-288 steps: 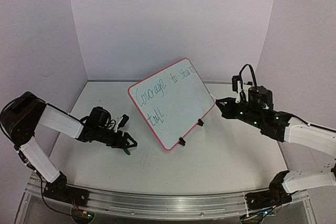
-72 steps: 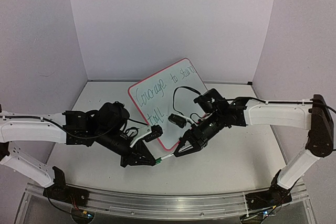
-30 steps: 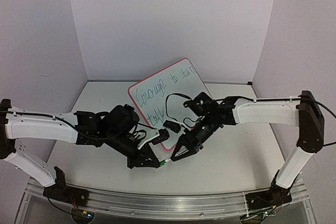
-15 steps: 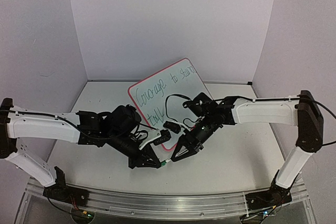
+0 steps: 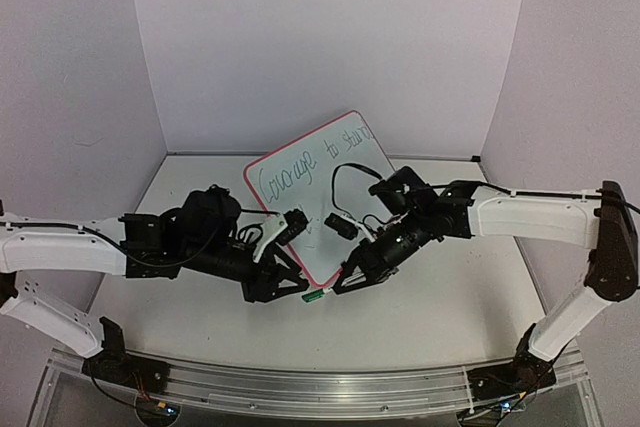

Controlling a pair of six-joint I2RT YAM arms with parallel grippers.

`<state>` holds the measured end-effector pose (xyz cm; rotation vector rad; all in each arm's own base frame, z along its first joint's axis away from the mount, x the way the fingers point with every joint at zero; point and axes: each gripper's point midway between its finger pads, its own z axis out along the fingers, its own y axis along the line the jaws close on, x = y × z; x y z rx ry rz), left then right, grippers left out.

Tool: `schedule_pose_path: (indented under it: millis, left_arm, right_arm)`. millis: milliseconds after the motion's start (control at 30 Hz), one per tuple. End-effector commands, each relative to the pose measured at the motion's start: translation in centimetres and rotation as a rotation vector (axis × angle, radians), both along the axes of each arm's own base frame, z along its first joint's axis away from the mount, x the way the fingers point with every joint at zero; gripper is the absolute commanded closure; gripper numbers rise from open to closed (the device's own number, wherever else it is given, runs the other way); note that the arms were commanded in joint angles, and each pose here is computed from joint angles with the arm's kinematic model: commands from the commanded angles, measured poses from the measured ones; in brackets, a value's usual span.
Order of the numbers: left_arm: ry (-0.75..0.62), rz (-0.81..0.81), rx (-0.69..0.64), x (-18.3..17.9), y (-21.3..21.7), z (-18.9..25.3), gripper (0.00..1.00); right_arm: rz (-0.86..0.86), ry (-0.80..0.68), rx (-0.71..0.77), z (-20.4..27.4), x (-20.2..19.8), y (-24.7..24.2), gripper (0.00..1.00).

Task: Write a sentence on the whiteboard
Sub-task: Insert the pen cap into the whiteboard marker, then put down the whiteboard marker at the center of the board.

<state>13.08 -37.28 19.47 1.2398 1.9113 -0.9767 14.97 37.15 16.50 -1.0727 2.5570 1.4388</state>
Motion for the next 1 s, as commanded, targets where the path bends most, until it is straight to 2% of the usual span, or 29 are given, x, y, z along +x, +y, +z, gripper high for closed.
schedule_pose_path:
  millis: [0, 167, 300, 533, 633, 833, 967]
  left_arm:
    - [-0.021, 0.241, -0.068, 3.4, 3.1, 1.4, 0.49]
    - [0.037, 0.455, -0.052, 6.3, 7.4, -0.2, 0.36]
    - [0.095, 0.656, 0.016, 9.4, 10.9, -2.6, 0.35]
    - [0.127, 0.764, 0.049, 10.3, 12.6, -4.5, 0.32]
    - [0.14, 0.8, 0.066, 10.7, 13.3, -5.3, 0.31]
    - [0.16, 0.855, 0.082, 11.8, 14.5, -6.3, 0.3]
    - [0.164, 0.901, 0.077, 13.3, 15.7, -6.8, 0.29]
  right_arm:
    - [-0.106, -0.069, -0.053, -0.9, 1.8, -1.5, 1.0]
    - [-0.152, -0.069, -0.168, -4.5, 1.9, -2.3, 1.0]
    - [-0.128, -0.074, -0.206, -6.3, 0.9, -0.8, 1.0]
    - [-0.17, -0.048, -0.239, -9.2, 1.1, 0.5, 0.98]
    - [-0.191, -0.062, -0.285, -9.9, 1.5, -0.1, 0.85]
    - [-0.238, -0.15, -0.356, -9.6, 2.5, -2.0, 0.51]
    - [-0.292, -0.2, -0.419, -9.7, 4.0, -3.9, 0.37]
